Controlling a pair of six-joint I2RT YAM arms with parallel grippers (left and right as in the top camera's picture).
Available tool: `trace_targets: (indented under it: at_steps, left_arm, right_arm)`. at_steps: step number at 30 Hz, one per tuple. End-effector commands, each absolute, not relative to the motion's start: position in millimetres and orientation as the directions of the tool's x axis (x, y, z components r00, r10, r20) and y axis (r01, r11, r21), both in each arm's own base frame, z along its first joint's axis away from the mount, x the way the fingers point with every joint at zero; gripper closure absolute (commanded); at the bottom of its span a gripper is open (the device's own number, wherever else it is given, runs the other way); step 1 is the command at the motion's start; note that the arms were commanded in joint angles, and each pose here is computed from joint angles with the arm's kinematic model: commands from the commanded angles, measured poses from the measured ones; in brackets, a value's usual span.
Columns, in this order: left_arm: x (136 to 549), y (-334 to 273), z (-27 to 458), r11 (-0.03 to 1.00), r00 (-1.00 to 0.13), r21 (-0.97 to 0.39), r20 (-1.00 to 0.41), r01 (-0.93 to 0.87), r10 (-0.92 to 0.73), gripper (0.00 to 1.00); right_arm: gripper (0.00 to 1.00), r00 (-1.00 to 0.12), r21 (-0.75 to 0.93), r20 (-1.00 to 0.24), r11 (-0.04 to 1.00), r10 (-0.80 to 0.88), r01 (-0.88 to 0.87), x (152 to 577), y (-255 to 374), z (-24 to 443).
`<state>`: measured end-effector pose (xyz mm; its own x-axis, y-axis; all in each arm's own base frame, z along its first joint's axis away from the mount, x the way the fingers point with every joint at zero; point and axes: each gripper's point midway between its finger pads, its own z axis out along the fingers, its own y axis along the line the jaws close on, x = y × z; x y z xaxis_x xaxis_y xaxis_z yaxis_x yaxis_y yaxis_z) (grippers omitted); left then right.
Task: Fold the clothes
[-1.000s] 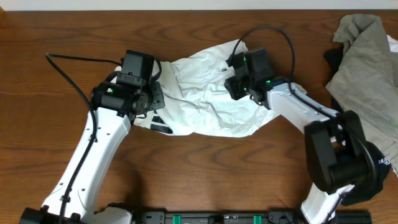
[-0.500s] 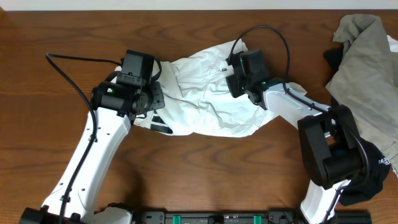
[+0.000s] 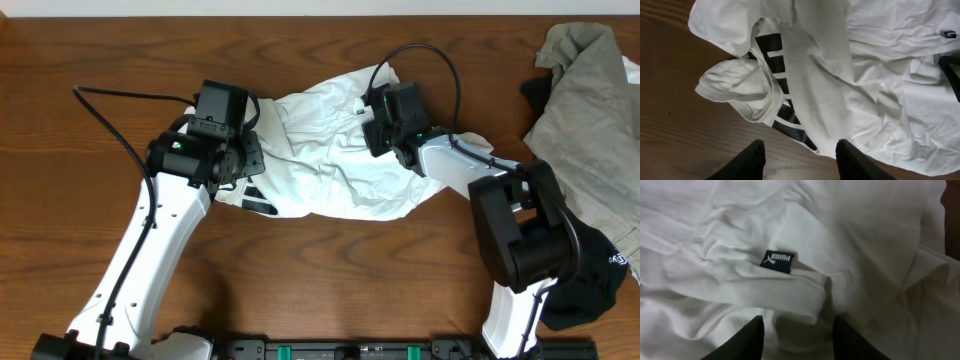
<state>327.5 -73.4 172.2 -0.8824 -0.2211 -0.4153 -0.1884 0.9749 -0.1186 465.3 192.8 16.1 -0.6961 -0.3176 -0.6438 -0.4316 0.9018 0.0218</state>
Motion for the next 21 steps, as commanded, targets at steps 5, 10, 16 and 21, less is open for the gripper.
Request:
trace_targets:
  at_steps: [5, 10, 16, 21]
  left_arm:
    - [328, -73, 171, 0.973, -0.882, -0.116, -0.410, -0.199, -0.230, 0.51]
    - [328, -73, 171, 0.973, -0.882, -0.116, -0.410, -0.200, -0.230, 0.51]
    - [328, -73, 171, 0.973, -0.882, -0.116, -0.410, -0.199, -0.230, 0.51]
    - [328, -73, 170, 0.973, -0.883, -0.116, -0.410, -0.199, -0.230, 0.51]
  right_arm:
    - [0.59, -0.694, 0.018, -0.645, 0.902, -0.319, -0.432, 467, 197, 9]
    - [0.60, -0.695, 0.018, -0.644, 0.902, -0.320, -0.431, 467, 197, 6]
    - [0.83, -0.711, 0.020, -0.624, 0.902, -0.325, -0.430, 464, 196, -7]
    - [0.99, -0.710, 0.009, -0.634, 0.916, -0.306, -0.402, 470, 193, -3]
